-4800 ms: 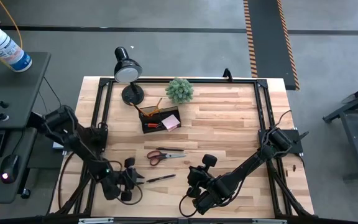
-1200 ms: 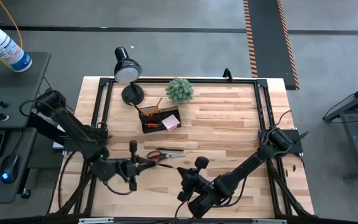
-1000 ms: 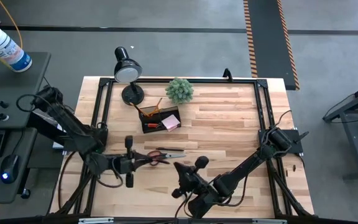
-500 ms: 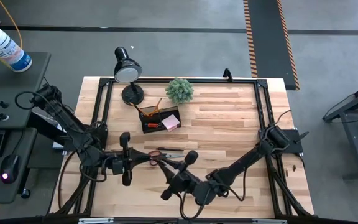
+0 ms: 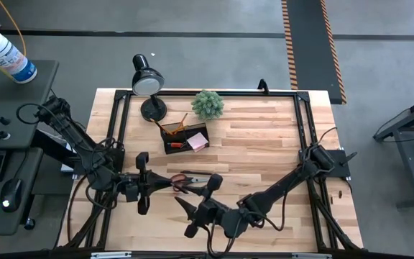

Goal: Pick and place office supplies into organizer
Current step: Put the bottom pen into the desktop organizer

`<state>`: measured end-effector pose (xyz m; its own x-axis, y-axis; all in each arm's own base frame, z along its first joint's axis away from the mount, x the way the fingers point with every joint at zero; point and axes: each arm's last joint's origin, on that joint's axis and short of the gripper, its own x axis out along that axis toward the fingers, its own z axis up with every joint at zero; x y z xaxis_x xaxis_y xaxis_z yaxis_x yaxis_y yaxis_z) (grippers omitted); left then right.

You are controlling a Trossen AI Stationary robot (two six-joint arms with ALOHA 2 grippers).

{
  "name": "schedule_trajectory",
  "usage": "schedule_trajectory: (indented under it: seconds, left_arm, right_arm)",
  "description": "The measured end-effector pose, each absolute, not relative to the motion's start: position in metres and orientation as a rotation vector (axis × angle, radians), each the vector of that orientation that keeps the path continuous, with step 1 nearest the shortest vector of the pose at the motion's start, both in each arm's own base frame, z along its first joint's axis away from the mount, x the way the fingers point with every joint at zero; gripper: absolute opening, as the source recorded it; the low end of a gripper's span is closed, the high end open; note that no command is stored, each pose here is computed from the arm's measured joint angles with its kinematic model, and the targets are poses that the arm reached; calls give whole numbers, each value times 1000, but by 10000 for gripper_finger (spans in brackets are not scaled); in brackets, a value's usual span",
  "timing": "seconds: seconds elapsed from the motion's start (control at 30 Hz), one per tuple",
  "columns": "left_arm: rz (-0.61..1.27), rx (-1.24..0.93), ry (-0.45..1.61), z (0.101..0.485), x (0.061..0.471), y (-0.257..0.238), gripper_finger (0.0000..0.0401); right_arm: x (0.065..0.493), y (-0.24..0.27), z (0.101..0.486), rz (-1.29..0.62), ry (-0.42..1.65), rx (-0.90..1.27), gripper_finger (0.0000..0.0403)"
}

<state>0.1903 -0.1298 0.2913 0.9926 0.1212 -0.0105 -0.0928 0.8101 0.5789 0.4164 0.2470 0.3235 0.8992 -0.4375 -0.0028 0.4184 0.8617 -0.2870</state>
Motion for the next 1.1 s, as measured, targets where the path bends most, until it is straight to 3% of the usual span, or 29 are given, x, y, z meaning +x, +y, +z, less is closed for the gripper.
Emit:
schedule_trajectory:
  seconds: [0.5,0.8,1.0,1.1]
  left_arm:
    - [114,630,49,291,190,-130,0]
    - [114,631,49,291,190,-130,0]
    - [110,638,52,291,190,-130,1]
    - [109,640,54,290,190,-130,1]
  right_arm:
    - [423,237,324,-444,67,-286,95]
    - [427,231,324,-422,64,-286,71]
    - [428,231,324,-411,64,-296,29]
    - [428,231,324,-403,65,-313,28]
